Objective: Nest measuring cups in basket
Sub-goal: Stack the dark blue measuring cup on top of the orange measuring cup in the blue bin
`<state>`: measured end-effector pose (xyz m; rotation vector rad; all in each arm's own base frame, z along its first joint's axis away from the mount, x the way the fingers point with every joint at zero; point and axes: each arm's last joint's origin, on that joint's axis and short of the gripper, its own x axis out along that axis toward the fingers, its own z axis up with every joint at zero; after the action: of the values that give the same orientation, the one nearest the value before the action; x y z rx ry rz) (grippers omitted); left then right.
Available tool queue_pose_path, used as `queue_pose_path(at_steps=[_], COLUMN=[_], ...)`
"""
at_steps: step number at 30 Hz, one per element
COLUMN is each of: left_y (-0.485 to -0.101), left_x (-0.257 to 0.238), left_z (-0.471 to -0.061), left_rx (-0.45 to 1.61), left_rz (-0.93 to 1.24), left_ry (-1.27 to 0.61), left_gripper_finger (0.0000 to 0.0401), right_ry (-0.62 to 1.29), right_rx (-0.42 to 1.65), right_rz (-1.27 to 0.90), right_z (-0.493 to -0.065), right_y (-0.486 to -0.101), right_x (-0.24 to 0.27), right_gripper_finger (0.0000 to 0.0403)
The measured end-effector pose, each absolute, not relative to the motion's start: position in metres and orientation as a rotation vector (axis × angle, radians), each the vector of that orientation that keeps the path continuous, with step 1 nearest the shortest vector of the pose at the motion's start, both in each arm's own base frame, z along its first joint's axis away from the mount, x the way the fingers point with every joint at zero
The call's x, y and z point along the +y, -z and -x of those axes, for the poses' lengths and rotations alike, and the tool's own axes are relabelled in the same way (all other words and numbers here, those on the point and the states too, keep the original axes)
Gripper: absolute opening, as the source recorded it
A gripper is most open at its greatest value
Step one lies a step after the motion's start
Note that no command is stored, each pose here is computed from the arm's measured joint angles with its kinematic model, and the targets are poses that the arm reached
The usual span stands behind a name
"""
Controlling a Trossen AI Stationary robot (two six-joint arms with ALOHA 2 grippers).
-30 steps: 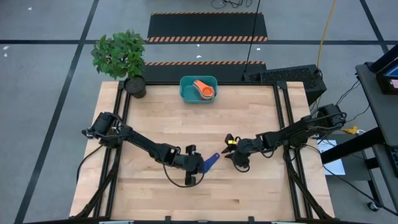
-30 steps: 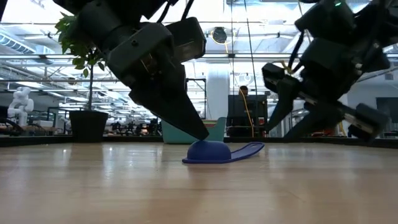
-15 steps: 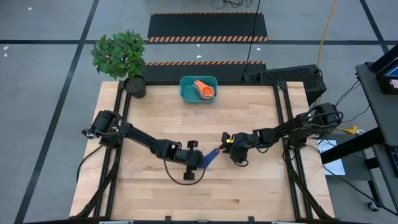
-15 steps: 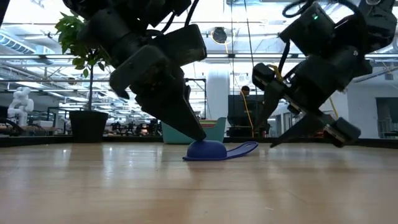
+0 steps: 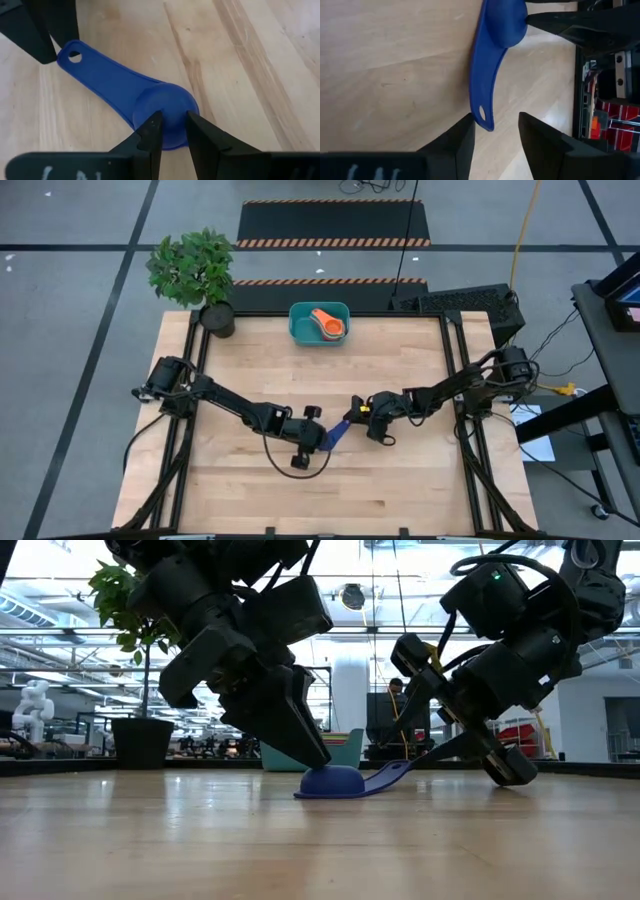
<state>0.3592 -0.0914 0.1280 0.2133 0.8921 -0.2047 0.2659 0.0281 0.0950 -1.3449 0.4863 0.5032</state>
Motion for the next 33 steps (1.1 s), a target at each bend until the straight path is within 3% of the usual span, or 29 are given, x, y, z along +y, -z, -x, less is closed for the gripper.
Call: queue_pose_path(at_steps=[12, 19, 25, 33], left_y=[-0.126, -0.131, -0.158, -0.217], left_x=[-0.082, -0.076, -0.070, -0.072], left_z=[-0.360, -0.359, -0.348, -0.314], left_rx=[0.899, 0.898, 0.898, 0.863], left_rz=[-0.344, -0.366, -0.364, -0.442], left_ry=[0.246, 0.245, 0.150, -0.071], left_gripper_finger=[0.0085, 0.0085, 0.0085, 0.0086], right_ry=[-0.565, -0.583, -0.554, -0.346], right_rx=[0.464, 0.451, 0.445, 0.491], right_rz=[1.346, 1.344, 1.308, 1.020], right_z=[-0.265, -0.267, -0.268, -0.266], right_y=[-0.093, -0.094, -0.096, -0.115], right_x=[0.028, 0.029, 0.029, 0.024], right_gripper_finger=[0.0079, 0.0008, 0.0003, 0.0001])
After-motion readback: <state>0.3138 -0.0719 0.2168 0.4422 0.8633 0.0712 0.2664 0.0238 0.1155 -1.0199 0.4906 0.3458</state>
